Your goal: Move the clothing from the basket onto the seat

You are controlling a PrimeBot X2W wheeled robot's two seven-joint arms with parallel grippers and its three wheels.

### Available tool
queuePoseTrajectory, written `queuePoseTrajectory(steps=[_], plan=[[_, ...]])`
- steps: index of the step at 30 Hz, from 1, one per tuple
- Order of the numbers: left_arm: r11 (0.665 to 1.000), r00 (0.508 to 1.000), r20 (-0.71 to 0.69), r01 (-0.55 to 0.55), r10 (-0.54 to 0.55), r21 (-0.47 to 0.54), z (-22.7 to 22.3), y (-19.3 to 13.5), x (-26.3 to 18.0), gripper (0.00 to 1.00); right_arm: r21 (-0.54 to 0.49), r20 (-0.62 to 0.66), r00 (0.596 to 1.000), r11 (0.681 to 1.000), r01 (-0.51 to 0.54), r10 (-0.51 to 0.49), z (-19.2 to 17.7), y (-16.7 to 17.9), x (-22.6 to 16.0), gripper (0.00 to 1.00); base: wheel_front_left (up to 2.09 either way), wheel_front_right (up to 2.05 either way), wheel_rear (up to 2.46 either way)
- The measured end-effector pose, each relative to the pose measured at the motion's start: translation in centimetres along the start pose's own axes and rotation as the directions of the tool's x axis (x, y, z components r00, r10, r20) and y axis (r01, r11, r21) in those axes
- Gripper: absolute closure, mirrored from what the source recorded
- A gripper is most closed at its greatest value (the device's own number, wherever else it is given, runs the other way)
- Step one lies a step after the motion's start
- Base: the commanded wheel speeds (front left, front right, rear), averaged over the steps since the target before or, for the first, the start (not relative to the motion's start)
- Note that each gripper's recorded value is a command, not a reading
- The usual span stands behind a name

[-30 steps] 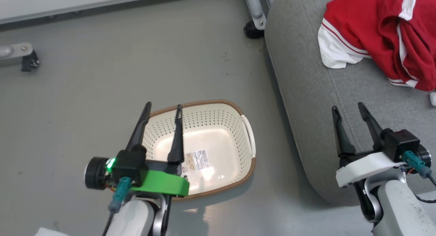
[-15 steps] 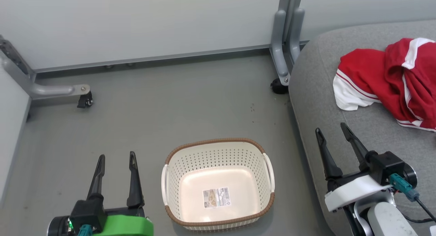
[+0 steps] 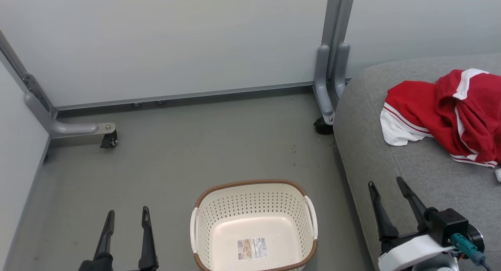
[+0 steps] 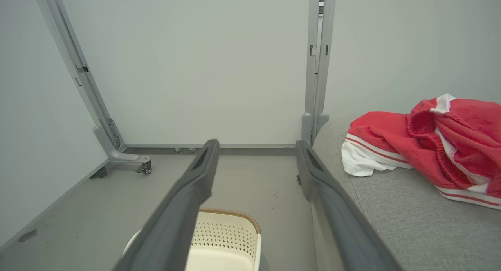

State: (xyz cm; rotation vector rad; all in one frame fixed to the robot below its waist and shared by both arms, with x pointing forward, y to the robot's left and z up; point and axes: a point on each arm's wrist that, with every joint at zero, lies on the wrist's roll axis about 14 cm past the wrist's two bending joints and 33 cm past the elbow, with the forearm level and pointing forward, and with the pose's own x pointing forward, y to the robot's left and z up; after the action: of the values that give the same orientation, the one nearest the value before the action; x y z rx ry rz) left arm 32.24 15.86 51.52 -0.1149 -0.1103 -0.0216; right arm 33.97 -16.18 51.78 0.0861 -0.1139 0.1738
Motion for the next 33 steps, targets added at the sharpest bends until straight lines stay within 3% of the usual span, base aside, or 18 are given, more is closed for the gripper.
queuePoseTrajectory(steps=[16, 17, 23, 33], plan=[[1.000, 1.000, -0.023, 0.014, -0.014, 0.002, -0.7, -0.6, -0.7, 0.00, 0.000, 0.001, 1.000, 1.000, 0.017, -0.017, 0.0, -0.3, -1.2, 0.00, 0.00, 0.00, 0.00], [1.000, 1.000, -0.026, 0.012, -0.012, 0.001, -0.8, -0.6, -0.8, 1.00, 0.001, -0.002, 1.000, 1.000, 0.016, -0.016, -0.1, -0.3, -1.2, 1.00, 0.00, 0.00, 0.00], [1.000, 0.997, -0.077, -0.003, 0.001, -0.021, -2.3, -0.3, -1.1, 1.00, 0.036, -0.066, 0.997, 0.999, 0.032, -0.029, -2.1, -0.2, -2.0, 1.00, 0.00, 0.00, 0.00], [0.977, 0.990, -0.138, -0.064, 0.035, -0.206, -3.4, 0.5, -0.9, 1.00, 0.218, -0.091, 0.992, 0.970, 0.106, -0.088, -2.4, -1.4, -1.8, 1.00, 0.00, 0.00, 0.00]])
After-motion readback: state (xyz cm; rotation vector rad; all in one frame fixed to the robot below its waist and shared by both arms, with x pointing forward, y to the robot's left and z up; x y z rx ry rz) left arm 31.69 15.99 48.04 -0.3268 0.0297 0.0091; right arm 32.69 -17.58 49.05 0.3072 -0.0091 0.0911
